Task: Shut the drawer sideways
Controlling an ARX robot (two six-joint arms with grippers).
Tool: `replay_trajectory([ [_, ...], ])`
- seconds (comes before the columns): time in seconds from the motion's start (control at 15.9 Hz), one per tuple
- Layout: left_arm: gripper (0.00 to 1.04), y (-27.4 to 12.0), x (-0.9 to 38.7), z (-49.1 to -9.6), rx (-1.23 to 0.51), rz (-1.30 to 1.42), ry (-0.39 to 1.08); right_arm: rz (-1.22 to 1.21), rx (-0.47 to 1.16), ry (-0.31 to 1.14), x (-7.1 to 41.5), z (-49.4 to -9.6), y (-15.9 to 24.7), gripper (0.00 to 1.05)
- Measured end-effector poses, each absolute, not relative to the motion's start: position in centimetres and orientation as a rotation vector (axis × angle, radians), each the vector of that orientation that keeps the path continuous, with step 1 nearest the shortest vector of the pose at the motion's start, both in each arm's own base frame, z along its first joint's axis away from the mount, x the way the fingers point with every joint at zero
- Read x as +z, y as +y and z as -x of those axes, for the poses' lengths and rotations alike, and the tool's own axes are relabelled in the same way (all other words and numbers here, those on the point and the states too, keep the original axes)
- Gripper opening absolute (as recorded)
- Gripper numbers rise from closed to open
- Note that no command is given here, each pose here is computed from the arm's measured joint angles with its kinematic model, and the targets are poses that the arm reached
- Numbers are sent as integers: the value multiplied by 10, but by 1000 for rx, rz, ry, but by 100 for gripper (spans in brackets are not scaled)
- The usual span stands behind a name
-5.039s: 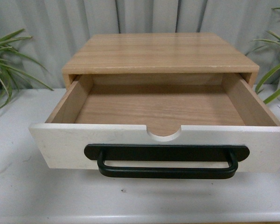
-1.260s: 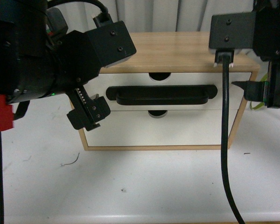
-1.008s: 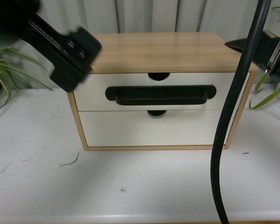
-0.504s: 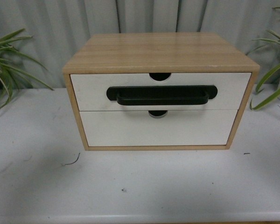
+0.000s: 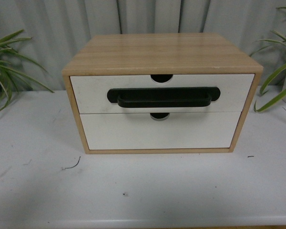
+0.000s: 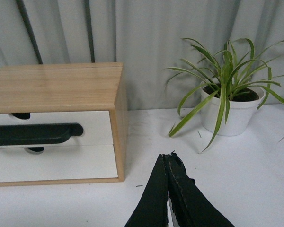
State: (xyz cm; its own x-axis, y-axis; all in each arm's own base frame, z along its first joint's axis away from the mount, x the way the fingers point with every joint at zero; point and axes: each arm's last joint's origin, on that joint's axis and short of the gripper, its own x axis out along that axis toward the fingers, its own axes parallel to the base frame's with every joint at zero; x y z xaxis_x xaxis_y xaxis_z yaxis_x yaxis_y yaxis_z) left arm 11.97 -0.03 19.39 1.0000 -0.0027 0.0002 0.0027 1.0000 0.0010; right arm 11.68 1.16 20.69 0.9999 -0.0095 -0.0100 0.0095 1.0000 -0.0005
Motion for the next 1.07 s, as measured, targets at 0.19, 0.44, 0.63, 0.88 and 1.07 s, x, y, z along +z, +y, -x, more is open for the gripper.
replay_trajectory([
  [0.19,2,0,180,-112,-2,0,2,0,0,2,188,-110,0,2],
  [0.44,2,0,177,-110,-3,0,0,0,0,6,183,-108,0,2],
  [0.63,2,0,172,-108,-2,0,-20,1,0,12,175,-98,0,2],
  [0.88,2,0,168,-97,-3,0,-17,0,0,4,176,-98,0,2],
  [1.07,2,0,167,-97,2,0,-1,-1,0,1,167,-97,0,2],
])
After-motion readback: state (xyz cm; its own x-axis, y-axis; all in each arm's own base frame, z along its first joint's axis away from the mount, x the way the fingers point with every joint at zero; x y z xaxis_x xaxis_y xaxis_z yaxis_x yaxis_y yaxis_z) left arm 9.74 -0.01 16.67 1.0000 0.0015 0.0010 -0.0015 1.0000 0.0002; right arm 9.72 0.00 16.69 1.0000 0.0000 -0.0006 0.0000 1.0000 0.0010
